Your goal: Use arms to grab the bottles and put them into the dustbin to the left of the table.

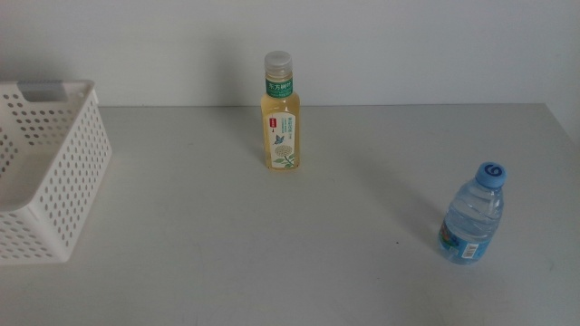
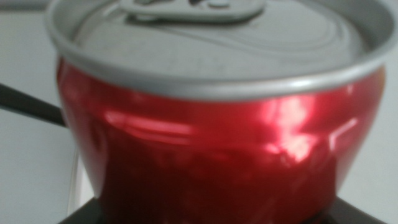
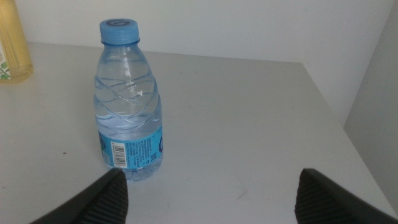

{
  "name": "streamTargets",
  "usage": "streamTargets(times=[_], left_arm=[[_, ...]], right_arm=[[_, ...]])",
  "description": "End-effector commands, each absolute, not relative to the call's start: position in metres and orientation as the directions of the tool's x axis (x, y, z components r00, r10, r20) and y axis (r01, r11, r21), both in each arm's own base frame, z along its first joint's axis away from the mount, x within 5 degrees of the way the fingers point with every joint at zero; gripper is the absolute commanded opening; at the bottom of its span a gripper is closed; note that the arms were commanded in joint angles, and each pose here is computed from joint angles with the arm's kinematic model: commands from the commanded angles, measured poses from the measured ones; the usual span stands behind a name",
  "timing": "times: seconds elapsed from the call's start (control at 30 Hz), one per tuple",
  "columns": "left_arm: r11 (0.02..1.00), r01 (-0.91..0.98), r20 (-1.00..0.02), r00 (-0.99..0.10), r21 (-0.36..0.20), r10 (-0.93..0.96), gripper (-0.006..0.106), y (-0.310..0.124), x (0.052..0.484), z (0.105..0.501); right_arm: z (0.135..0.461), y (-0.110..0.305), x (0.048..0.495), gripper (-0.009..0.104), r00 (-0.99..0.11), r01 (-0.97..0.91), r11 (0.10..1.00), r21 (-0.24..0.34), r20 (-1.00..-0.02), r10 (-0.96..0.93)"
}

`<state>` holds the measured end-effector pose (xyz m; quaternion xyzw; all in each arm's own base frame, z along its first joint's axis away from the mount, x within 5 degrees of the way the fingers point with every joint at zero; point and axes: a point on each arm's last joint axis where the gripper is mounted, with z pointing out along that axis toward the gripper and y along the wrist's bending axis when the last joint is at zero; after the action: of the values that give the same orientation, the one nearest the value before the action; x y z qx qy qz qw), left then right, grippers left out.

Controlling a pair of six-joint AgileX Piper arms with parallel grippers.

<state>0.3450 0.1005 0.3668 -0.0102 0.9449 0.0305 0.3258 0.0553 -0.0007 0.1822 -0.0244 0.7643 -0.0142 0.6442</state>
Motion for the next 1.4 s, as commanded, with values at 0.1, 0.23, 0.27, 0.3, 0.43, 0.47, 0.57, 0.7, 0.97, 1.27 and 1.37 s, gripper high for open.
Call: streamTargets(times=[0.1,0.23,0.27,0.3,0.43,0.47,0.57,0.7,0.97,1.27,1.37], left_arm=[[0.997,-0.061,-0.663,-0.749,0.056,-0.009,0.004,0.110,0.366,0.360],[0.995,-0.058,-0.598,-0.802,0.084,0.004,0.005,0.119,0.380,0.331],[0.995,-0.056,-0.582,-0.813,0.088,0.006,0.005,0.120,0.383,0.324],[0.994,-0.054,-0.570,-0.822,0.090,0.006,0.005,0.122,0.386,0.318],[0.995,-0.052,-0.512,-0.859,0.083,-0.003,0.005,0.127,0.397,0.291],[0.996,-0.051,-0.500,-0.866,0.079,-0.005,0.005,0.127,0.399,0.284],[0.997,-0.045,-0.470,-0.883,0.067,-0.009,0.005,0.128,0.405,0.268],[0.998,-0.041,-0.421,-0.907,0.051,-0.015,0.005,0.129,0.409,0.250],[0.998,-0.040,-0.405,-0.914,0.046,-0.018,0.012,0.130,0.412,0.241],[0.999,-0.041,-0.420,-0.907,0.031,-0.024,0.090,0.129,0.414,0.240],[0.999,-0.040,-0.415,-0.909,0.024,-0.026,0.094,0.127,0.412,0.244]], right_arm=[[0.192,0.000,0.056,0.094,-0.090,-0.020,0.998,-0.066,-0.994,-0.068],[0.192,0.000,0.056,0.094,-0.090,-0.020,0.998,-0.066,-0.994,-0.068],[0.192,0.000,0.056,0.094,-0.090,-0.020,0.998,-0.066,-0.994,-0.068],[0.192,0.000,0.056,0.094,-0.090,-0.020,0.998,-0.066,-0.994,-0.068],[0.192,0.000,0.056,0.094,-0.090,-0.020,0.998,-0.066,-0.994,-0.068],[0.192,0.000,0.056,0.094,-0.090,-0.020,0.998,-0.065,-0.994,-0.067],[0.192,0.000,0.056,0.094,-0.090,-0.020,0.998,-0.067,-0.994,-0.068],[0.192,0.000,0.056,0.094,-0.090,-0.020,0.998,-0.067,-0.994,-0.069],[0.192,0.000,0.056,0.094,-0.090,-0.020,0.998,-0.067,-0.994,-0.069],[0.192,0.000,0.056,0.094,-0.090,-0.020,0.998,-0.066,-0.994,-0.067],[0.192,0.000,0.056,0.094,-0.090,-0.020,0.998,-0.066,-0.994,-0.067]])
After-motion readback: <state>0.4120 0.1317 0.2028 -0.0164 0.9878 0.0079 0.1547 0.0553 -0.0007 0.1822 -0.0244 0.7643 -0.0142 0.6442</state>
